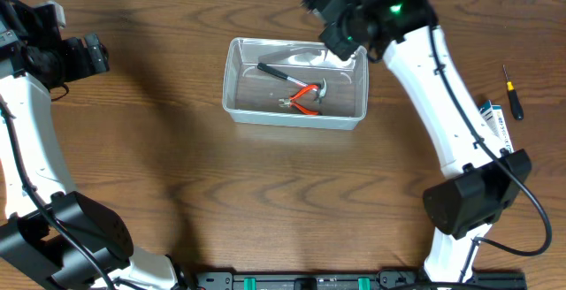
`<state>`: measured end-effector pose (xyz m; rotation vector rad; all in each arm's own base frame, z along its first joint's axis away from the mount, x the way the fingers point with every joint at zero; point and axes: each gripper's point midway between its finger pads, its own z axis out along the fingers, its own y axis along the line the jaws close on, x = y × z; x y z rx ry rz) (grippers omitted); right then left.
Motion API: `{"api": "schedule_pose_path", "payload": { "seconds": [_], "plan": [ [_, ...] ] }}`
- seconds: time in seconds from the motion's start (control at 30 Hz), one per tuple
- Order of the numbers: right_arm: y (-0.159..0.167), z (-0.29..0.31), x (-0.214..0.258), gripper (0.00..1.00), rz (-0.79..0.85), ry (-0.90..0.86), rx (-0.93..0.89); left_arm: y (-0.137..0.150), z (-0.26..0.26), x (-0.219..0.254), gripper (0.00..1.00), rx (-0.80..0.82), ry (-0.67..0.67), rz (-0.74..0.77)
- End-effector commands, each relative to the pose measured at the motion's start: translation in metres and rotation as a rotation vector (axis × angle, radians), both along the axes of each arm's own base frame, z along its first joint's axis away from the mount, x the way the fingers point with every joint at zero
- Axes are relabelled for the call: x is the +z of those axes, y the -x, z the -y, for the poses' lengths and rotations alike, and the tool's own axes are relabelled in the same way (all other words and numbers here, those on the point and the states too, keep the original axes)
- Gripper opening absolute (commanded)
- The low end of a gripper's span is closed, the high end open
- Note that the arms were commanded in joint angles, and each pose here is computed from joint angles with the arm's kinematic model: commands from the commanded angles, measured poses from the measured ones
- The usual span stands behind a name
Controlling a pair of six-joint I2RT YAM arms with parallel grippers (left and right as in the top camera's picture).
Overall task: Pack container
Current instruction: 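Carry the wrench into the container and open the right gripper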
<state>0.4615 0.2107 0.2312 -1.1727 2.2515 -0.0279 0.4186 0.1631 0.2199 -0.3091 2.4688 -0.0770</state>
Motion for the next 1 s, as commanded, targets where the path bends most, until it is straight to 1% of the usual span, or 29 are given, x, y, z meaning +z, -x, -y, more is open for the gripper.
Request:
{"api": "schedule_pose_path", "payload": {
  "seconds": [0.0, 0.17, 0.37, 0.5, 0.63, 0.8, 0.97],
  "plan": [
    [0.009, -0.014, -0.011, 0.01, 0.039, 0.109, 0.209, -0.002, 0.001, 0.005, 0.98, -0.003, 0.008, 0.015],
    [0.008, -0.023, -0.044, 0.01, 0.031, 0.111, 0.249, -0.002, 0.001, 0.005, 0.98, -0.003, 0.008, 0.015],
    [0.019, -0.03, -0.104, 0.01, -0.05, 0.084, 0.283, -0.002, 0.001, 0.005, 0.98, -0.003, 0.008, 0.015],
    [0.026, -0.032, -0.134, 0.01, -0.112, 0.072, 0.294, -0.002, 0.001, 0.005, 0.98, -0.003, 0.008, 0.015],
    [0.028, -0.033, -0.15, 0.01, -0.161, 0.057, 0.254, -0.002, 0.001, 0.006, 0.98, -0.003, 0.008, 0.015],
    [0.031, -0.035, -0.164, 0.02, -0.197, 0.048, 0.258, -0.002, 0.001, 0.005, 0.98, -0.003, 0.008, 0.015],
    [0.033, -0.037, -0.17, 0.11, -0.22, 0.033, 0.249, -0.002, 0.001, 0.005, 0.98, -0.003, 0.008, 0.015]
  ]
}}
